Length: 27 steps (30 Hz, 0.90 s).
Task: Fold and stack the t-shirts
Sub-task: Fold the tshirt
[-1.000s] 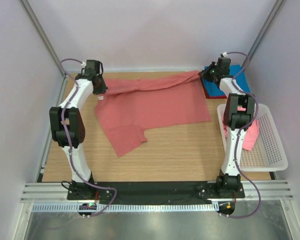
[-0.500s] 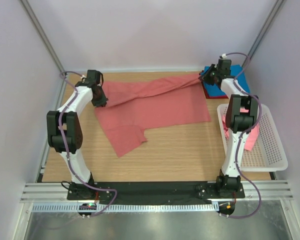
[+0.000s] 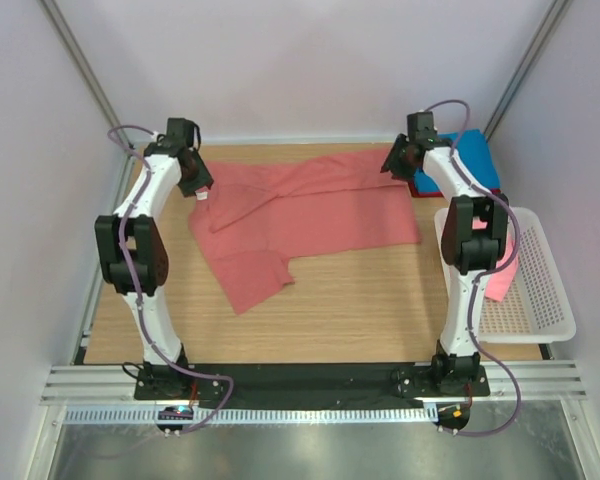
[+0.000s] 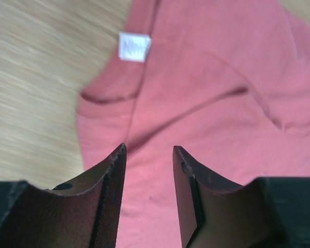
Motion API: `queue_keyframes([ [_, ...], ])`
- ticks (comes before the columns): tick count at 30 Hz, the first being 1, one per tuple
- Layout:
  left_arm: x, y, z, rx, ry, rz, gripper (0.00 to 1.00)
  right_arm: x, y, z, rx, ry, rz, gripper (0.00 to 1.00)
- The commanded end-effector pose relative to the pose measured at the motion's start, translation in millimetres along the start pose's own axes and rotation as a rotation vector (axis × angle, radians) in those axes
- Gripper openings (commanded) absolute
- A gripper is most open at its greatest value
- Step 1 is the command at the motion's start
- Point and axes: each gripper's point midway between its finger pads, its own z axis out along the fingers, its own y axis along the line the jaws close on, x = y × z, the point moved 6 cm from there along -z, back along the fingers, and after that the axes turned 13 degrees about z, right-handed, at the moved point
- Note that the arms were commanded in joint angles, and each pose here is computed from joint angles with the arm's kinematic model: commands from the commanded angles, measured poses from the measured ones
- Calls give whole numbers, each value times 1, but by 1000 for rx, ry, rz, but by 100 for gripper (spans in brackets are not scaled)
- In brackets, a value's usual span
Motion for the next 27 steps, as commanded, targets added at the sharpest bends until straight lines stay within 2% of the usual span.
queue_keyframes([
  [1,-3,28,25,-121,54,-34,42,38,13,-43,119,18,-129,43],
  [7,38,35,57,-142,178,-28,43,78,-19,-44,233,68,-168,37],
  [12,55,32,61,-94,229,-19,45,86,-42,-48,317,64,-192,36],
  [18,64,43,69,-164,244,12,44,111,-69,-30,370,85,-171,36],
  [20,66,44,77,-180,247,11,33,117,-74,-25,370,82,-159,36],
  [21,63,45,78,-189,244,9,18,120,-75,-24,373,82,-165,35],
  [23,70,48,81,-212,287,13,5,124,-80,-25,399,83,-172,35],
  [24,70,50,79,-227,295,19,0,125,-82,-31,434,76,-178,35],
  [27,71,60,65,-278,283,35,0,134,-90,-48,477,69,-180,34],
])
